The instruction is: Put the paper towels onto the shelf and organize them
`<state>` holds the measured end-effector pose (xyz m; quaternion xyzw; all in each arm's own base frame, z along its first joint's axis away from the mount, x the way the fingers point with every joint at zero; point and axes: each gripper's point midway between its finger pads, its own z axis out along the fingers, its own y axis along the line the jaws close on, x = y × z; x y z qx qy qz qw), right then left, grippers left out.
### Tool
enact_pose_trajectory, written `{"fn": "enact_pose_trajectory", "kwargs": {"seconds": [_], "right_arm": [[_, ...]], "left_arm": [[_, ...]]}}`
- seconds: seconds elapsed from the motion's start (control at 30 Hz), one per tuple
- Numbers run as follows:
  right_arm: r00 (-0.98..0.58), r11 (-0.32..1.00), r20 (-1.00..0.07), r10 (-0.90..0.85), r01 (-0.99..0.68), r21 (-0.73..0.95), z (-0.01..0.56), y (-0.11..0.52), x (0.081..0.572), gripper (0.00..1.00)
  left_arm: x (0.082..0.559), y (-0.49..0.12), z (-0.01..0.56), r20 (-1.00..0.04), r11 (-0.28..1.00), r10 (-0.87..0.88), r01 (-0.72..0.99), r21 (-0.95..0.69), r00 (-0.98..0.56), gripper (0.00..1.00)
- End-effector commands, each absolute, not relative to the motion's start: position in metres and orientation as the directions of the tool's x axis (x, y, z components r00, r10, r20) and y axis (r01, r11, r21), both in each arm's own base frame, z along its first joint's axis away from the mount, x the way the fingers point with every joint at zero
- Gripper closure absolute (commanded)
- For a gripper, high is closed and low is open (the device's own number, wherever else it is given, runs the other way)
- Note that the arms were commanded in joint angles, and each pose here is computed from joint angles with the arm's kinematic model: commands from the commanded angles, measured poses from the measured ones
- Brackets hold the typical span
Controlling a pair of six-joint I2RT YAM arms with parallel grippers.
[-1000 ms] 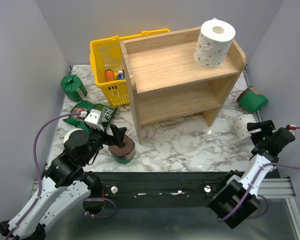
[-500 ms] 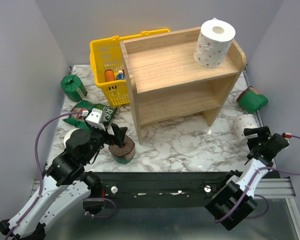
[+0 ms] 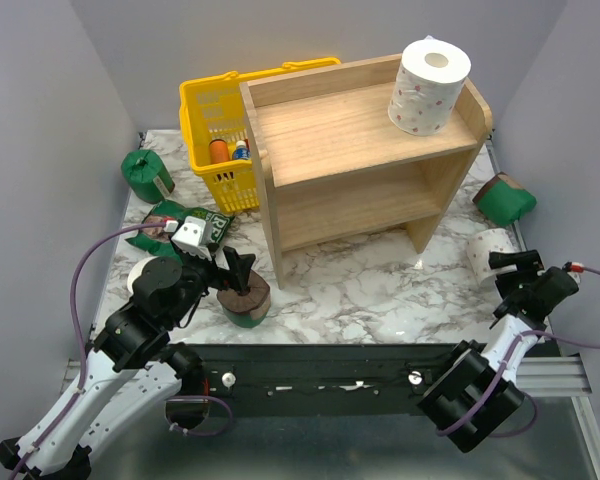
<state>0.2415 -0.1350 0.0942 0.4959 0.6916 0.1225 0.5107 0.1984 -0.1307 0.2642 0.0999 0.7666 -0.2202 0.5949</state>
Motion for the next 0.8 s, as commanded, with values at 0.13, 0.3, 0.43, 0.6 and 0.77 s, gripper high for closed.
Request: {"fn": "enact_pose_trajectory", "kwargs": {"seconds": [0.13, 0.3, 0.43, 0.6, 0.77], "right_arm": [[0.03, 0.543, -0.632, 0.775, 0.483, 0.688, 0.106, -0.137, 0.25, 0.3], [0.027, 0.541, -0.631, 0.775, 0.488, 0.685, 0.101, -0.136, 0.249, 0.38], [0.038, 0.539, -0.623, 0.781, 0.464, 0.703, 0.101, -0.135, 0.251, 0.39], [0.028, 0.533, -0.611, 0.791, 0.461, 0.71, 0.096, -0.134, 0.253, 0.29], [0.031, 0.559, -0.635, 0.772, 0.442, 0.702, 0.1, -0.135, 0.254, 0.42]], "left_arm": [[0.199, -0.135, 0.263, -0.958, 0.877, -0.102, 0.431, -0.214, -0.269, 0.01], [0.2, -0.135, 0.263, -0.957, 0.877, -0.1, 0.43, -0.213, -0.271, 0.01], [0.2, -0.135, 0.262, -0.957, 0.878, -0.097, 0.43, -0.211, -0.273, 0.01], [0.199, -0.135, 0.264, -0.958, 0.875, -0.1, 0.434, -0.213, -0.269, 0.01], [0.199, -0.135, 0.263, -0.958, 0.877, -0.101, 0.431, -0.214, -0.27, 0.01]]}}
